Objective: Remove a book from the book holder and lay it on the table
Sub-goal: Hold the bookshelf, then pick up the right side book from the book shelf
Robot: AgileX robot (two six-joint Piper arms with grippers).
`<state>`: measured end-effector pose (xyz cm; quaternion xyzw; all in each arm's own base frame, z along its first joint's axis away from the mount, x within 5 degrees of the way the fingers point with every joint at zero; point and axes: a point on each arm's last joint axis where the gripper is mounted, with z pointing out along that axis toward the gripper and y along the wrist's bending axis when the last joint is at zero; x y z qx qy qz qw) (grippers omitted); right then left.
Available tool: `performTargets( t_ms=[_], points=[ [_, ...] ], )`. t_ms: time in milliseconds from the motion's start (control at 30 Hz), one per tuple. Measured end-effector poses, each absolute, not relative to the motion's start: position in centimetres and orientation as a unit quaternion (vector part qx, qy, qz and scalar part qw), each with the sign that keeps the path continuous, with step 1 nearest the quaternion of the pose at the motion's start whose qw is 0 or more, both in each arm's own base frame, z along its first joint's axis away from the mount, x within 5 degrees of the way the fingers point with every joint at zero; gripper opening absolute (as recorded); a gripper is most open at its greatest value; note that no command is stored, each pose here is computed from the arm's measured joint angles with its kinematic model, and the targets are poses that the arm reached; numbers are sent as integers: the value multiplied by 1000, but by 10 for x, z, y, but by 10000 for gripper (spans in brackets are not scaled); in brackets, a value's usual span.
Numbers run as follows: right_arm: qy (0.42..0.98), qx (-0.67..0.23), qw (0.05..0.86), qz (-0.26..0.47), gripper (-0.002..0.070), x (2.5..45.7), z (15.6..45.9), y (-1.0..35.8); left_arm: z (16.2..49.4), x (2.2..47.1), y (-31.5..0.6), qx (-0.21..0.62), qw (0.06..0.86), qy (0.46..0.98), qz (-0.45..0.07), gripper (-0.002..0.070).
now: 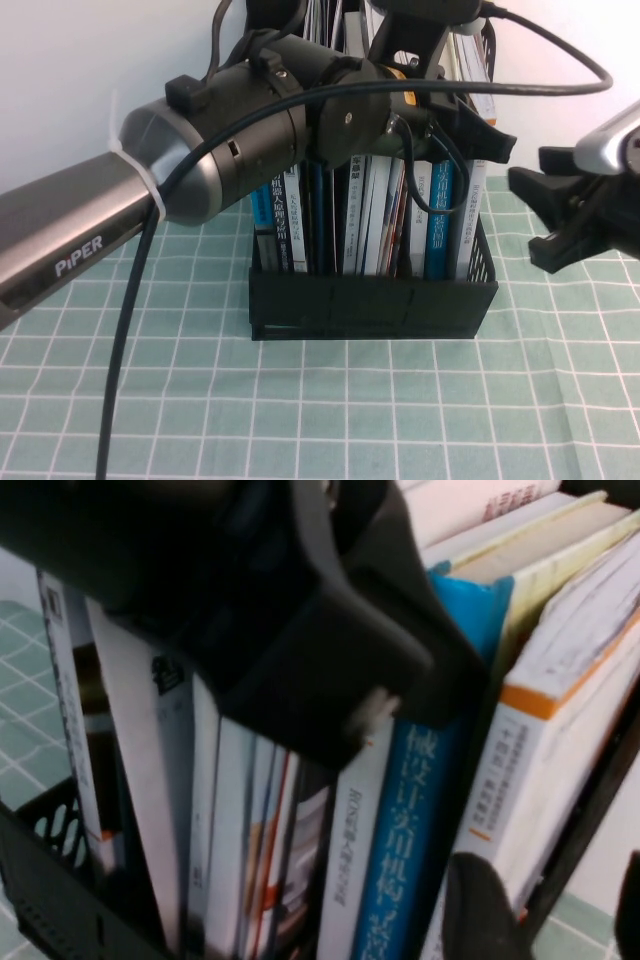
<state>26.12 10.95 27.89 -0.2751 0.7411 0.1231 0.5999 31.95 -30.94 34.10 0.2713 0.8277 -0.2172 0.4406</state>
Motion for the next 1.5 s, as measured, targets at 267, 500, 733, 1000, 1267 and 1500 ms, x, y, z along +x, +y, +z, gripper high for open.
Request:
performTargets(
  t_ms=[267, 500, 733, 1000, 1267, 1500],
  points=[
    [731, -263, 606, 168, 425, 282, 252, 122, 341, 320, -310, 266, 440, 829, -221, -3],
    [733, -218, 622, 171, 436, 300, 233, 123, 341, 319, -310, 256, 438, 831, -228, -3],
    [730, -209, 631, 157, 425, 314, 231, 124, 342, 319, -311, 241, 433, 833, -246, -3],
    [753, -195, 615, 132, 365, 318, 221, 120, 342, 319, -311, 240, 432, 833, -249, -3],
    [763, -193, 601, 141, 360, 328, 188, 125, 342, 319, -311, 239, 433, 833, -249, -3],
    [747, -190, 617, 156, 283, 332, 178, 129, 342, 319, -311, 239, 433, 833, -249, -3]
  ],
)
